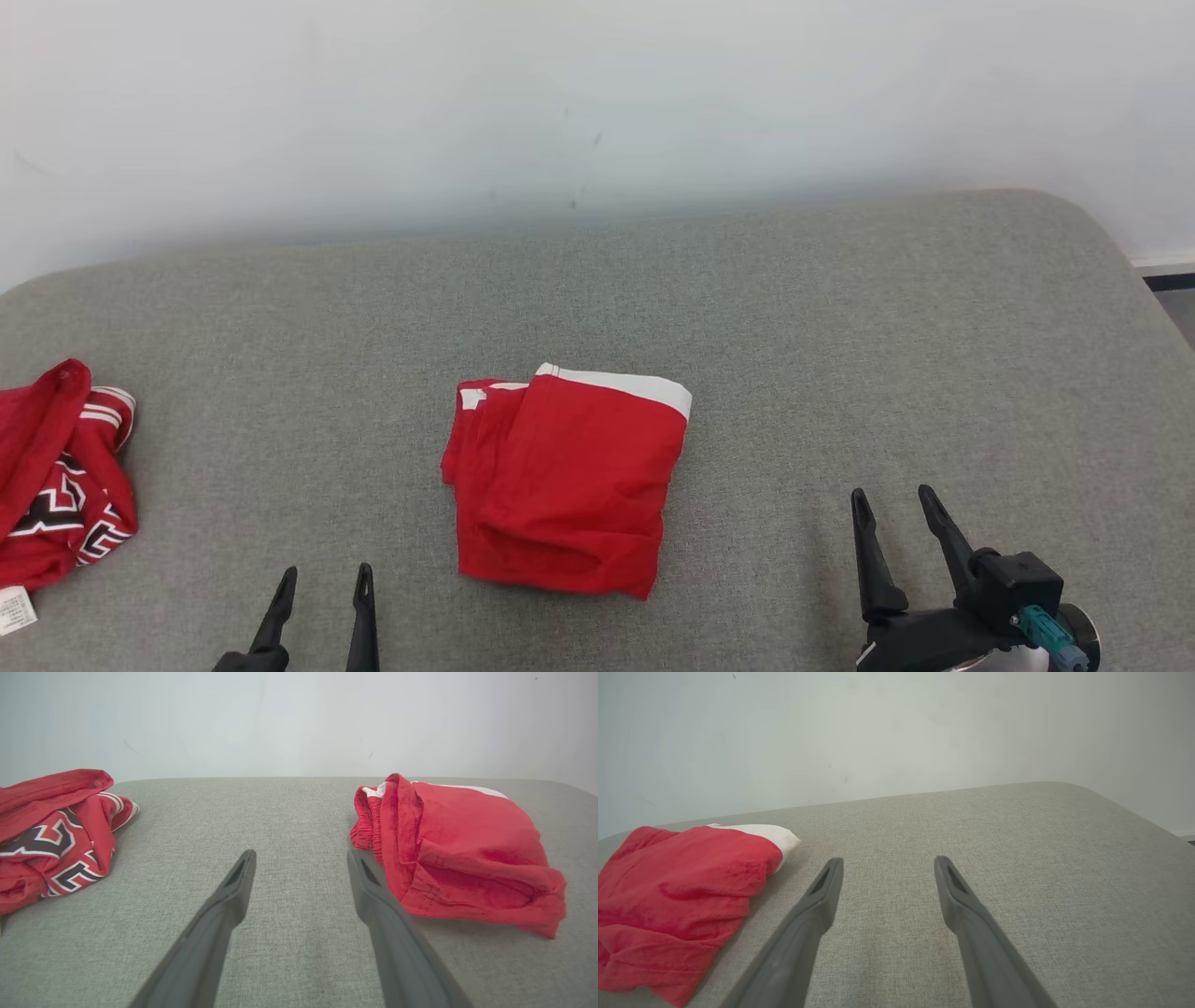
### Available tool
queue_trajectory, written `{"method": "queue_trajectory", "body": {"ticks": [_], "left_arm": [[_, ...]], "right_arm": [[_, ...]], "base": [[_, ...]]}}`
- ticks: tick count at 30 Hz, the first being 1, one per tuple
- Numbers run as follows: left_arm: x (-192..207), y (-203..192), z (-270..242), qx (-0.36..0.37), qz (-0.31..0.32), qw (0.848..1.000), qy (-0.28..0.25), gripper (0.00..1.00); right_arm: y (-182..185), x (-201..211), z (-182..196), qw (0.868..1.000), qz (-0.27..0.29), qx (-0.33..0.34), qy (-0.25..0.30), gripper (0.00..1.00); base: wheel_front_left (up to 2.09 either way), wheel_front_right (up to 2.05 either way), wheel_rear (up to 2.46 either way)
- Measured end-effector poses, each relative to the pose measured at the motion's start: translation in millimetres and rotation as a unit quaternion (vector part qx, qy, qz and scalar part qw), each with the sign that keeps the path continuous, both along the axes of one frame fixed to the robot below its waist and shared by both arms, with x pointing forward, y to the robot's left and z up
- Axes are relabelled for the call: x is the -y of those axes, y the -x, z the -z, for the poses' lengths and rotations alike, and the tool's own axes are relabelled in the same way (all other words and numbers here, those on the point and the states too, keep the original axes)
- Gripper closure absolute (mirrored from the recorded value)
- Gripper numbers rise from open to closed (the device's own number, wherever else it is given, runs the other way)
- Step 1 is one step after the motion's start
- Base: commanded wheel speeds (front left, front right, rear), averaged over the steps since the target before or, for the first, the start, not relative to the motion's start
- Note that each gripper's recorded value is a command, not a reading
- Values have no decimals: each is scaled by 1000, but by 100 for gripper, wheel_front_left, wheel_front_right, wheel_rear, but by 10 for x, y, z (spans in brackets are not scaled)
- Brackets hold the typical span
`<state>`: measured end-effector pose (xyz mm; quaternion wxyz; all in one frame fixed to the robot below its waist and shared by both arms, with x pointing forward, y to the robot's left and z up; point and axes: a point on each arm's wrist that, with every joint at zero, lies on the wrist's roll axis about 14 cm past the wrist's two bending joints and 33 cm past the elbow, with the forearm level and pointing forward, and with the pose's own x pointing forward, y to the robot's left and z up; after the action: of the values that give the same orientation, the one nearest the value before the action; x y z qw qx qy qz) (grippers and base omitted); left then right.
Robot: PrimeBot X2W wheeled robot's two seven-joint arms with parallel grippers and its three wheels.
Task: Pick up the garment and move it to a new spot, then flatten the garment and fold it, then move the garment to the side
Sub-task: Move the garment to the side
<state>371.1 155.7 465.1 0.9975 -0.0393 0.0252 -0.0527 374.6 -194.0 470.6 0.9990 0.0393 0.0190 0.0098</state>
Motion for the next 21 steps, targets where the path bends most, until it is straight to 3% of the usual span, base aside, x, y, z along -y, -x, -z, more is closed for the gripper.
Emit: {"method": "queue_trajectory", "body": {"ticks": [21], "left_arm": [[-24,26,-52,9,-2,1000,-4,0]], "right_arm": [[23,-149,69,1000,-19,-10,-13,0]], "base": [[0,0,0]]}}
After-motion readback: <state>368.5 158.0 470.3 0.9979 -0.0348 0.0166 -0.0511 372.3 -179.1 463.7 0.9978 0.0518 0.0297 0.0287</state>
